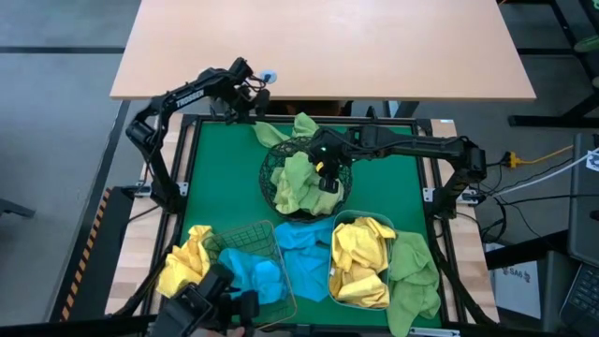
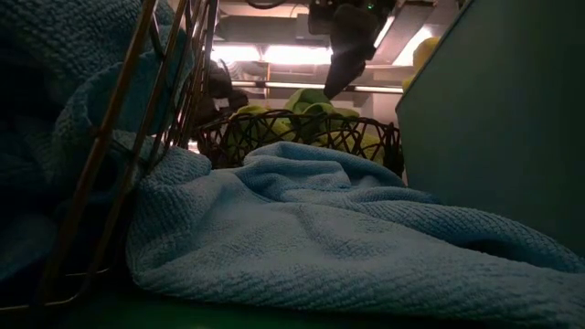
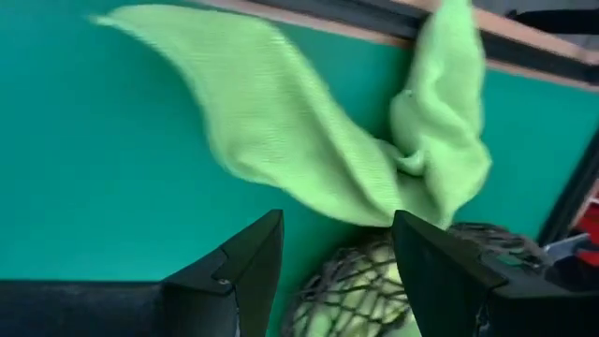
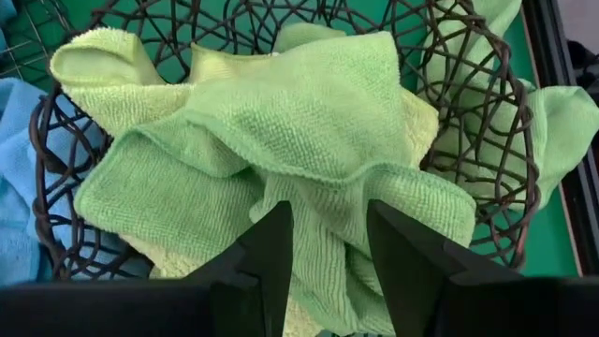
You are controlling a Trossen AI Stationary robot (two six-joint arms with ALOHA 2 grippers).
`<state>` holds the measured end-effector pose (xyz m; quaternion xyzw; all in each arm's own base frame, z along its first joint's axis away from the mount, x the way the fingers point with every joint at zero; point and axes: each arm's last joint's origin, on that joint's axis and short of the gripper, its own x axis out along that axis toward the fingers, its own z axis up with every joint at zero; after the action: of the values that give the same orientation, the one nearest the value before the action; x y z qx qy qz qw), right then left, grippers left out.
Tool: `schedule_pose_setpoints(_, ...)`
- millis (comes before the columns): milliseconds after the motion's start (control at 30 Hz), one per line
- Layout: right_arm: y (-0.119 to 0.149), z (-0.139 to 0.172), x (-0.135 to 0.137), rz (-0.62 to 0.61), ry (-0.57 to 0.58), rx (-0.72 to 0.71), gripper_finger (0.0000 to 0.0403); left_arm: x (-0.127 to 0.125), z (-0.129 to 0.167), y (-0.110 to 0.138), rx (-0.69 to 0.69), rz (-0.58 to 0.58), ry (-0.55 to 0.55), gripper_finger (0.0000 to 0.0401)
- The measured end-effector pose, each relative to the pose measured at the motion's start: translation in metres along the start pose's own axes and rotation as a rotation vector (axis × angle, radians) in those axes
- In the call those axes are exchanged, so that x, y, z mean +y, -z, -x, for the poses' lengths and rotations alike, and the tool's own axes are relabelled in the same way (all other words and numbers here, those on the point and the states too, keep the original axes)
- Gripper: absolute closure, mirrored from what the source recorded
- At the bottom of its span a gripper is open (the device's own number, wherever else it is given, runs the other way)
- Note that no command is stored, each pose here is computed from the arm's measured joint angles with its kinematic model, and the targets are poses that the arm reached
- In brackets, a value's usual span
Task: Sort microfiber towel by color & place in baskets
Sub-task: Put the green microfiber cloth into the round wire basket
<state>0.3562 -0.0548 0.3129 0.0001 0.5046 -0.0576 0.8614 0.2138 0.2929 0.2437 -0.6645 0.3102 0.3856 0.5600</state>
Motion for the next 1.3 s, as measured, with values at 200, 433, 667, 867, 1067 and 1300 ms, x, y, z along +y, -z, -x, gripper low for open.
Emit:
schedule_pose_setpoints(200,0.000,0.000,0.000,0.011,0.000,0.000,0.0263,-0.031,-0.007,0.005,-0.072,-0.029,0.175,0.0206)
schedule_pose_setpoints(433,0.000,0.000,0.000,0.015,0.000,0.000,0.0263,-0.047,-0.021,0.004,-0.188,-0.113,0.217,0.0206)
schedule_pose_setpoints(667,0.000,0.000,0.000,0.015,0.000,0.001,0.0263,-0.033,-0.044,-0.009,-0.194,-0.039,0.114,0.0206)
schedule_pose_setpoints(867,0.000,0.000,0.000,0.050,0.000,0.001,0.0263,-0.020,-0.053,-0.010,-0.117,0.045,0.034,0.0206)
schedule_pose_setpoints(1067,0.000,0.000,0.000,0.067,0.000,0.000,0.0263,-0.015,-0.053,-0.008,-0.132,0.039,-0.041,0.0206)
schedule_pose_setpoints(1300,0.000,0.000,0.000,0.089,0.000,0.000,0.0263,-0.014,-0.053,-0.008,-0.160,0.026,-0.069,0.0206)
